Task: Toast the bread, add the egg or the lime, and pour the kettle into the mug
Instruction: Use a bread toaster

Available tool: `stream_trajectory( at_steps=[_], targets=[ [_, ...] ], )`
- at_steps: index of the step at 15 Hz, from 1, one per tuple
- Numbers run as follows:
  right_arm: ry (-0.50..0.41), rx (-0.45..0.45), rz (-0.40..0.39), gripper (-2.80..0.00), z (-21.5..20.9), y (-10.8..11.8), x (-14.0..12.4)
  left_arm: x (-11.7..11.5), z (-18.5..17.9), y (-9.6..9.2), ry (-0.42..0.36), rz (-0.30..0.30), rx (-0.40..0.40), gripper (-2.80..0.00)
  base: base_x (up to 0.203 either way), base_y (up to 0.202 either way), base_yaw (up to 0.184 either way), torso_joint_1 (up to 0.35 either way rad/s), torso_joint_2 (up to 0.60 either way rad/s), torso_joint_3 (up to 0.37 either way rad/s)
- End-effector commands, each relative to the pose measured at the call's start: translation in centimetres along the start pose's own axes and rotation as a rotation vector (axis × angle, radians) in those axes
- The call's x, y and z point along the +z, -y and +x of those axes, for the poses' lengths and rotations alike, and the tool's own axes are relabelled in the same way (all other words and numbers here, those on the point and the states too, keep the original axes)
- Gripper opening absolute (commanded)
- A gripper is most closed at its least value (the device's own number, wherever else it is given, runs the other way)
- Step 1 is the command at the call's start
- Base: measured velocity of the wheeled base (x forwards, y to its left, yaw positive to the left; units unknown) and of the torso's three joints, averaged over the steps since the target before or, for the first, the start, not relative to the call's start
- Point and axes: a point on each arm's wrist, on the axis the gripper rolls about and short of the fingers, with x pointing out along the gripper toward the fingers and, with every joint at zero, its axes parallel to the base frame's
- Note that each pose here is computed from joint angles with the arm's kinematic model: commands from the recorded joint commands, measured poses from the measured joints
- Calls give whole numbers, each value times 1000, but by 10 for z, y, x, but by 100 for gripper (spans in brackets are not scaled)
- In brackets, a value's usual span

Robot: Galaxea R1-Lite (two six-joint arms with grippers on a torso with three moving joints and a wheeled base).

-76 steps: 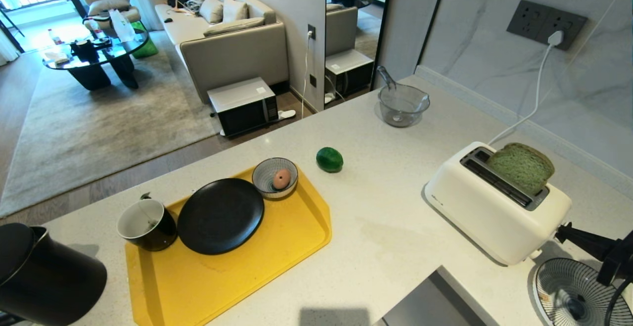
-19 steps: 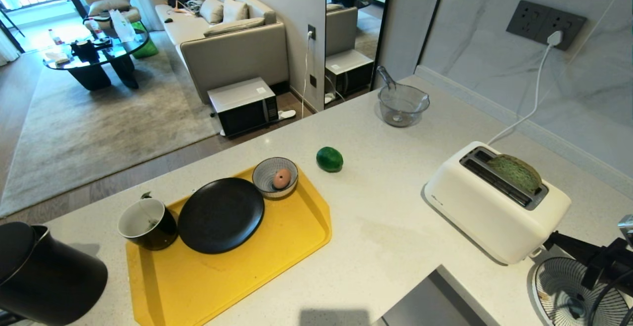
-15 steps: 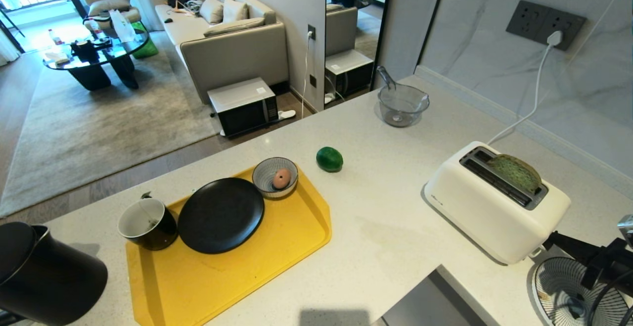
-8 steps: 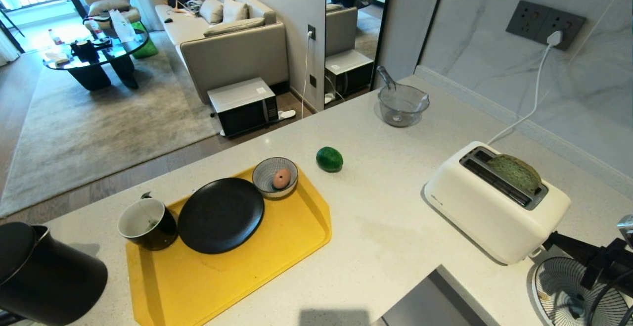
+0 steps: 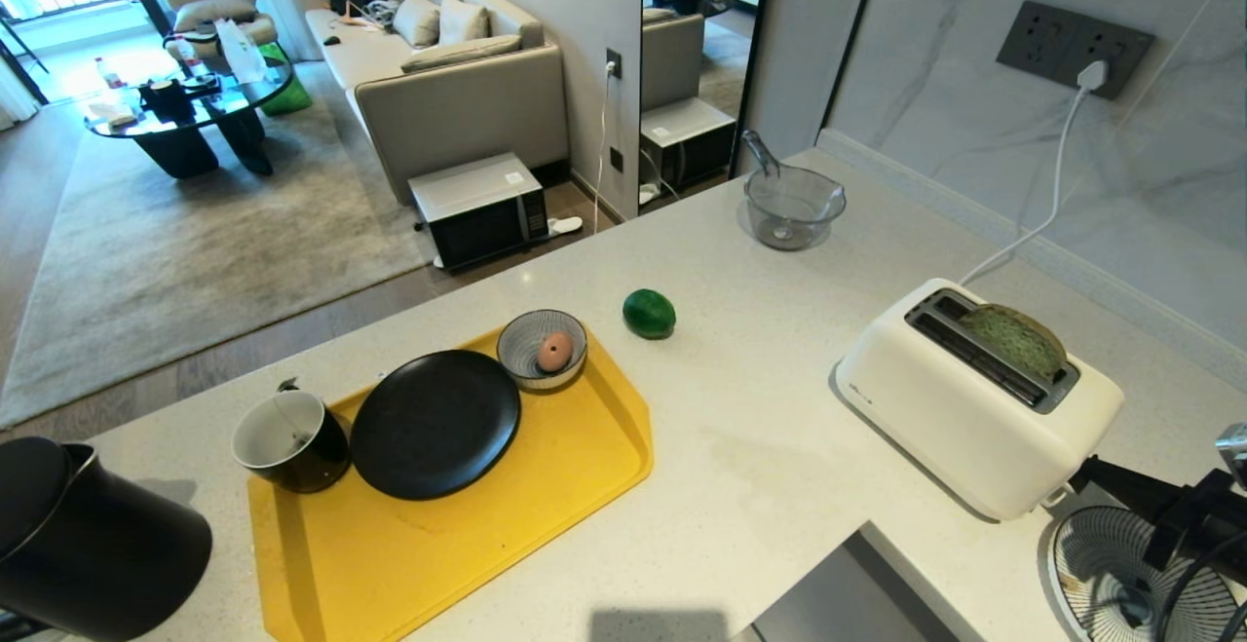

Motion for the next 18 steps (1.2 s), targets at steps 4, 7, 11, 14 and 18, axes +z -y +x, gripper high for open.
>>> stream_trajectory(
  at_steps=[4, 7, 11, 14, 18],
  targets=[
    [4, 6, -6, -280, 1, 0, -1, -4, 1, 0, -13, -1, 1, -280, 0, 0, 0, 0, 0, 0],
    [4, 5, -5, -280, 0, 0, -1, -4, 1, 0, -13, -1, 0, -280, 0, 0, 0, 0, 0, 0],
    [2, 6, -1, -280, 1, 1, -2, -4, 1, 0, -13, -1, 1, -280, 0, 0, 0, 0, 0, 0],
    [0, 8, 1, -280, 1, 0, -2, -4, 1, 0, -13, -1, 0, -280, 0, 0, 0, 0, 0, 0],
    [0, 6, 1, -280, 1, 0, -2, -4, 1, 0, -13, -1, 0, -280, 0, 0, 0, 0, 0, 0]
  ],
)
